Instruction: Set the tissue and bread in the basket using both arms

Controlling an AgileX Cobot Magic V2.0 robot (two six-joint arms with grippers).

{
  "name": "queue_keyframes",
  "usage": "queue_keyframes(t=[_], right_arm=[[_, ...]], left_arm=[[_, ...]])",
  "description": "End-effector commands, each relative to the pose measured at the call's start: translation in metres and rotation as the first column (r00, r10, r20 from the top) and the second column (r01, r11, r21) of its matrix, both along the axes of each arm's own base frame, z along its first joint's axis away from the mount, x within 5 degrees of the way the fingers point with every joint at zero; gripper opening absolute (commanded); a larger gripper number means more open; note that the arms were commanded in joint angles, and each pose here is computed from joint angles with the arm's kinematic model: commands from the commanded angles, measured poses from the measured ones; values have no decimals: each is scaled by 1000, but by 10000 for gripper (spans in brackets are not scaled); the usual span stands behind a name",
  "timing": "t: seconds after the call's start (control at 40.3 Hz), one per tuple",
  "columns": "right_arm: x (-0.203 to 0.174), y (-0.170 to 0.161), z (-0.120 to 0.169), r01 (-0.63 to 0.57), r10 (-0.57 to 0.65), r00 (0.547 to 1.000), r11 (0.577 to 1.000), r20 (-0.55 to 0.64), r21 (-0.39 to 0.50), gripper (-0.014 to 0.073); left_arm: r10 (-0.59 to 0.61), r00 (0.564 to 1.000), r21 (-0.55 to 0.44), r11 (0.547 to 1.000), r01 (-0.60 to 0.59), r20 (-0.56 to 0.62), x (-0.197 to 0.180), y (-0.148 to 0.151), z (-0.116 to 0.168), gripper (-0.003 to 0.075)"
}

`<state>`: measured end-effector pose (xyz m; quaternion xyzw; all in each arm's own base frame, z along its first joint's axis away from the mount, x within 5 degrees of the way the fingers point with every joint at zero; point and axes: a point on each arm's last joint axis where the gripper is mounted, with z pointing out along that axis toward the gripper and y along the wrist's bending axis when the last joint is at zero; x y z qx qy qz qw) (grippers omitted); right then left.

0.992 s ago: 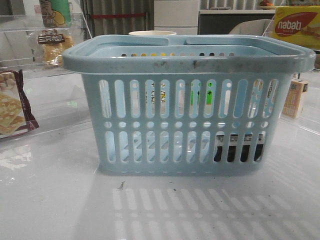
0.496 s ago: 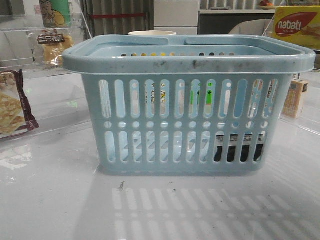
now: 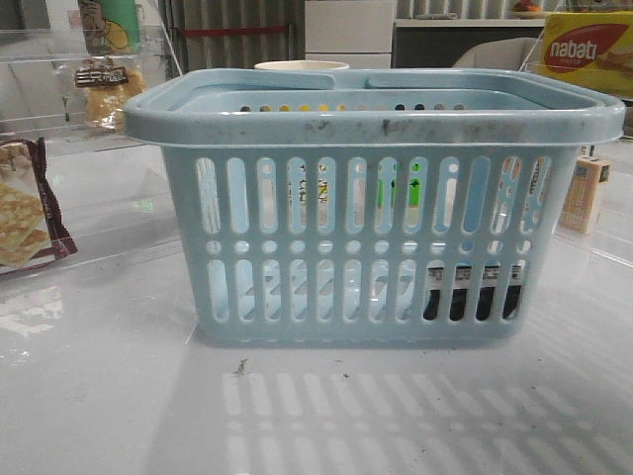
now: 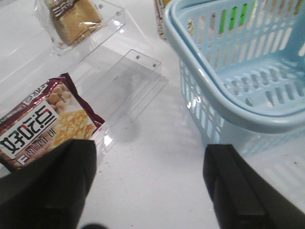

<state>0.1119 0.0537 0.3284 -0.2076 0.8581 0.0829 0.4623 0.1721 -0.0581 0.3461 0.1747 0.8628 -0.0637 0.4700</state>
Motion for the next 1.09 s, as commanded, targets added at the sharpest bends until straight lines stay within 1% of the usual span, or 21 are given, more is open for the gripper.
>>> queue_keyframes(t=[0.0,0.124,0.273,0.421,0.595,0.669,0.793,0.942,0.992,1.066], right_arm=[[3,0,13,-7,5,996,1000,91,20,571],[3,0,13,-7,5,996,1000,91,19,571],[3,0,13,-7,5,996,1000,91,19,571],[3,0,13,-7,5,996,1000,91,19,571],[3,0,13,-7,5,996,1000,91,19,571],[3,0,13,-7,5,996,1000,91,19,571],[3,0,13,-7,5,996,1000,90,19,571],[3,0,13,-7,5,996,1000,90,19,571],[2,0,13,-7,5,996,1000,89,18,571],[2,0,13,-7,5,996,1000,89,18,571]], left_arm=[[63,994,-35,998,-60,85,36,0,19,583],[122,990,-29,992,-120,67,82,4,20,583],[169,984,-25,986,-167,54,140,7,13,582],[210,978,-11,978,-209,14,203,13,-6,582],[228,974,-10,974,-228,12,257,15,-22,582],[228,973,-15,974,-228,24,275,13,-29,582],[229,971,-30,973,-228,71,296,11,-33,582],[231,966,-45,973,-227,114,307,10,-37,580],[231,965,-49,973,-227,125,308,10,-37,565],[230,964,-49,973,-226,130,309,10,-37,504]])
